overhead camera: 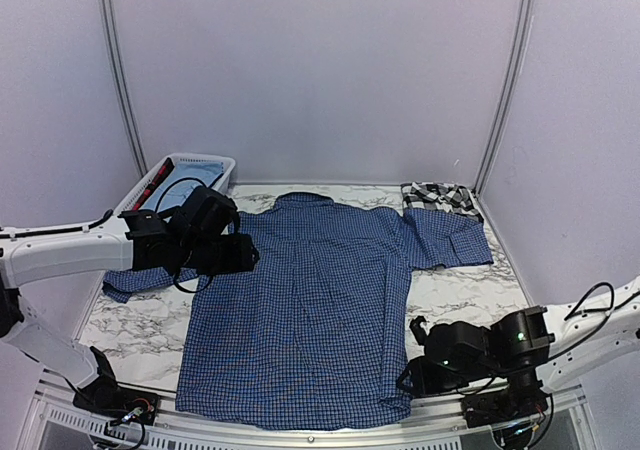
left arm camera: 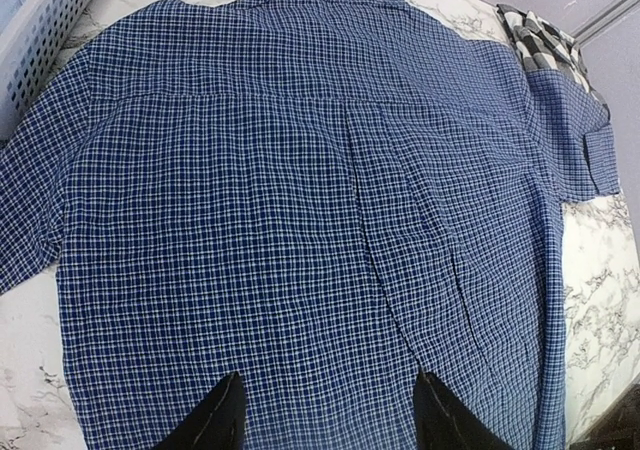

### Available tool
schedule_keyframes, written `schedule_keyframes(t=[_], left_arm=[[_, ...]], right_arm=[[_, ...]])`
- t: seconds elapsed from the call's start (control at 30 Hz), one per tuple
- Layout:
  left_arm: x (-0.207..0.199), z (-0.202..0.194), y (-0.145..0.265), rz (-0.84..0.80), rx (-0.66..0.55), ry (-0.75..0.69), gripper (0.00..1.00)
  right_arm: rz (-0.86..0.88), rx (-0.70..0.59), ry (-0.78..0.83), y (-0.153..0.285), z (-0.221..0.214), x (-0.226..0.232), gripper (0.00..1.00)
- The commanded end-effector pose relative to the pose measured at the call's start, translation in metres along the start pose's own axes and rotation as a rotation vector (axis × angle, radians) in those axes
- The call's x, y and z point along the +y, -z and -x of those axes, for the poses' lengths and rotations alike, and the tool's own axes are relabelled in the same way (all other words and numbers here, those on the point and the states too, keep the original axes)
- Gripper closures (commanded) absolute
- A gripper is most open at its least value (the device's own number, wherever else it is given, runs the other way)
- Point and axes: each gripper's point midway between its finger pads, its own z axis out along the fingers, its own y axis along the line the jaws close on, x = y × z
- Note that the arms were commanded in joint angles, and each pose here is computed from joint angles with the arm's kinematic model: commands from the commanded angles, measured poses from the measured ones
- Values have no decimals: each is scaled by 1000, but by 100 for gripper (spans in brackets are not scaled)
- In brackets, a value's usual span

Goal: Fold and stack the long sleeve shirts
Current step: Smooth out the flattened shirt at the center of the board.

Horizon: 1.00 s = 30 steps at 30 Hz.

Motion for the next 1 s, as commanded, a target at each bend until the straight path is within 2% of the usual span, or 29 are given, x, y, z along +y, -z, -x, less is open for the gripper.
schedule_keyframes(t=[0.0, 0.23, 0.5, 0.97], left_arm=[[3, 4, 6, 8, -28, -6, 41], [2, 6, 6, 10, -34, -10, 41], [3, 6, 6, 14, -38, -13, 41], [3, 6, 3, 19, -32, -16, 42]], right_arm=[[-7, -74, -37, 23, 18, 7, 62], [23, -20, -27, 3, 8, 20, 64], [87, -32, -82, -11, 3, 16, 66], [85, -27, -58, -8, 7, 29, 72]])
